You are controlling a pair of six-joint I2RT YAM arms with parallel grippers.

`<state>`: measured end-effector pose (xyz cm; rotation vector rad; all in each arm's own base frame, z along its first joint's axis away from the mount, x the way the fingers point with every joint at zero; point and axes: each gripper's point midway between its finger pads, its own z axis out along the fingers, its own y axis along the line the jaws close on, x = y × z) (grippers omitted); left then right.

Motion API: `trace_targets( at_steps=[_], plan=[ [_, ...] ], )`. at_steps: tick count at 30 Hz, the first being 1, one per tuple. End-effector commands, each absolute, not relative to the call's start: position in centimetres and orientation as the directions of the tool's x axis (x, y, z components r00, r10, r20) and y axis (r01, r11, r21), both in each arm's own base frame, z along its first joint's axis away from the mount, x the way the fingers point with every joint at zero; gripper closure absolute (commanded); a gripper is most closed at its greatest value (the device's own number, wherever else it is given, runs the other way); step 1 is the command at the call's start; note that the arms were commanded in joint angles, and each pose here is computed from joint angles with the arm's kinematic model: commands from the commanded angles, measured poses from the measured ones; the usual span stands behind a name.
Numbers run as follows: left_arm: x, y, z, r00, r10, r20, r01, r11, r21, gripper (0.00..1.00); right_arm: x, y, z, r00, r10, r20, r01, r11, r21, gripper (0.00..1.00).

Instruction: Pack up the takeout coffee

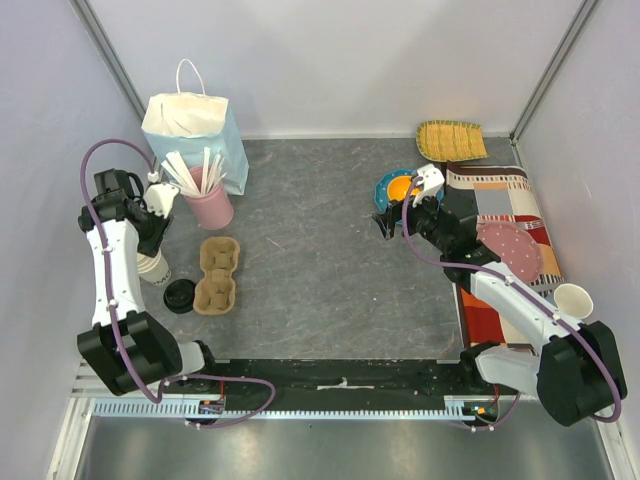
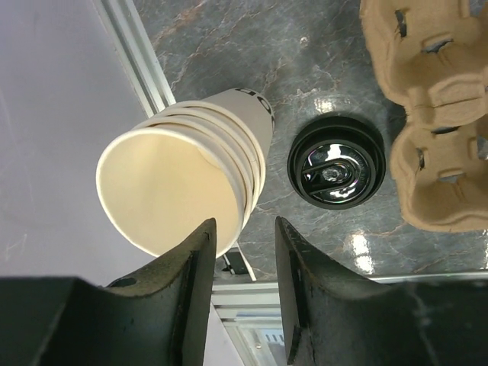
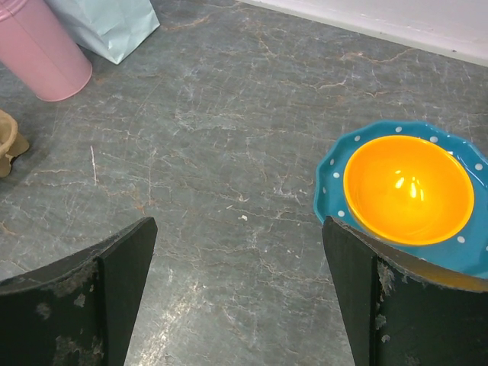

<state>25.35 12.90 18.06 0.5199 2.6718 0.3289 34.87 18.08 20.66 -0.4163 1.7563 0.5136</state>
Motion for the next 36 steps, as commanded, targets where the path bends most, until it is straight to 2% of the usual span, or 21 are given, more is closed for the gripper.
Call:
trace_targets(
  at_steps=[1,13,20,25,29,36],
  plan=[
    [26.1,12.4,18.6,-0.818,0.443,-0.366,0.352,0.890,0.291,0.58,35.4,18.3,22.6,-0.188,-0.008,-0.982,-0.536,0.839,0.096,0.02],
    [26.7,13.3,17.5,-0.832,0.445,-0.331,0.355,0.886,0.298,0.66,35.3,18.4,22.5,-0.181,-0.019,-0.983,-0.539,0.838,0.083,0.02],
    [27.0,13.6,17.4,-0.835,0.445,-0.325,0.353,0.885,0.304,0.81,35.4,18.5,22.0,-0.191,-0.025,-0.981,-0.541,0.837,0.084,0.02],
    [27.1,13.9,17.0,-0.841,0.445,-0.307,0.356,0.884,0.304,0.85,35.3,18.5,22.1,-0.187,-0.027,-0.982,-0.542,0.837,0.080,0.02],
    [27.2,14.1,17.6,-0.839,0.445,-0.314,0.348,0.881,0.320,0.98,35.3,18.6,22.0,-0.192,-0.028,-0.981,-0.543,0.836,0.083,0.02],
    [27.1,14.2,18.9,-0.827,0.457,-0.326,0.345,0.872,0.348,0.98,35.4,18.8,21.7,-0.198,-0.032,-0.980,-0.547,0.833,0.083,0.02]
  ],
)
